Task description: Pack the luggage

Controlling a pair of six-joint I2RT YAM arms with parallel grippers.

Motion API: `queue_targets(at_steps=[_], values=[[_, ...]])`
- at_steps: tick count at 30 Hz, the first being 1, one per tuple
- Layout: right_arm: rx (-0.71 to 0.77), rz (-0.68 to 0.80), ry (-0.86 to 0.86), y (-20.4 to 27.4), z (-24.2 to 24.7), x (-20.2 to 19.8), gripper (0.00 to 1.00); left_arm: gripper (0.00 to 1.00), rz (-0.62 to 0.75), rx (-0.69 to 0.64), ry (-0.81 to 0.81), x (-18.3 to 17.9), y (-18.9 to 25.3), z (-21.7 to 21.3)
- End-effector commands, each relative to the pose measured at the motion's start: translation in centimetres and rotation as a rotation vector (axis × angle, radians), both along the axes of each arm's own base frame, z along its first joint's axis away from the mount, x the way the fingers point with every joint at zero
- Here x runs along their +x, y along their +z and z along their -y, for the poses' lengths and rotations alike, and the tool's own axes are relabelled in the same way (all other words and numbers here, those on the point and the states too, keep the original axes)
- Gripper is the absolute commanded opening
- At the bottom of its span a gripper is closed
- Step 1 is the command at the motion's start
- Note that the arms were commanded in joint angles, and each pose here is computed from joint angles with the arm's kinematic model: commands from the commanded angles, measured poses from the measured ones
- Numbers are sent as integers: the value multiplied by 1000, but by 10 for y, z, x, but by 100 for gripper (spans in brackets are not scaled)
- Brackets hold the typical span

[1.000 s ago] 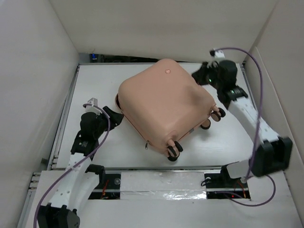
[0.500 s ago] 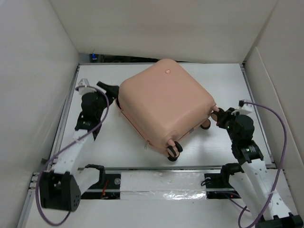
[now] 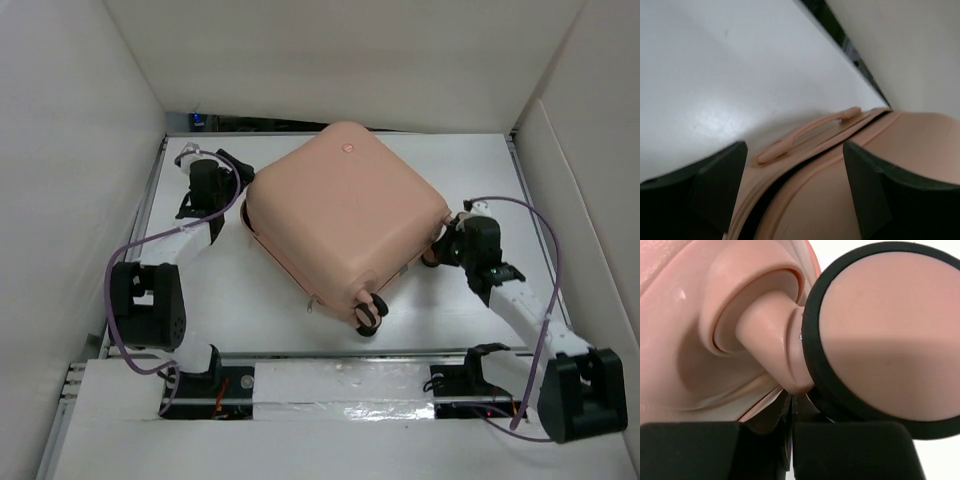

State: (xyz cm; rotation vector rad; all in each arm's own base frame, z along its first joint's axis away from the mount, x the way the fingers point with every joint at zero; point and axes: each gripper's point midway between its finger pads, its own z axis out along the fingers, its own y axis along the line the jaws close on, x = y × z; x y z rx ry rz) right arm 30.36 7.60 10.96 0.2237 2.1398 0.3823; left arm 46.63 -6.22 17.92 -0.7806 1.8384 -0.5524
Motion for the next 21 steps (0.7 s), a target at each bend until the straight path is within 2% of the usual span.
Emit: queue_targets(at_steps=[1,2,3,4,5,7,8,9,11,12,13,14,16,17,20,21], values=[[83,267,131,85,-35,62,3,75,51,-21,26,-12,6,-5],[91,296,153,96,-42,72,3,75,18,-27,30,-26,-15,-6],[80,259,172,85,-49,86,3,74,69,-39,32,-32,-4,-7],[77,267,198,92,-58,96,3,74,73,-51,34,-39,-7,-7],[79,317,211,123,-64,114,3,74,43,-51,38,-51,-24,-8],[78,287,262,118,-84,138,3,73,60,-54,20,-66,-23,1],[89,335,278,149,-91,155,4,74,37,-48,15,-79,-37,4],[89,338,298,154,-100,164,5,73,66,-50,3,-88,-29,8],[83,259,336,134,-114,183,9,73,42,-61,-33,-108,-46,19],[83,312,348,163,-119,197,11,71,72,-70,-51,-116,-38,24],[67,280,358,150,-121,207,14,71,72,-70,-65,-123,-40,28],[58,248,367,147,-122,208,22,70,38,-69,-90,-137,-54,34],[26,277,355,164,-115,218,39,65,72,-79,-120,-151,-47,41],[16,279,336,169,-105,219,58,65,59,-76,-130,-160,-56,42],[12,321,275,195,-72,213,80,59,77,-100,-174,-183,-57,51],[20,332,272,202,-66,206,84,58,116,-114,-179,-187,-47,50]])
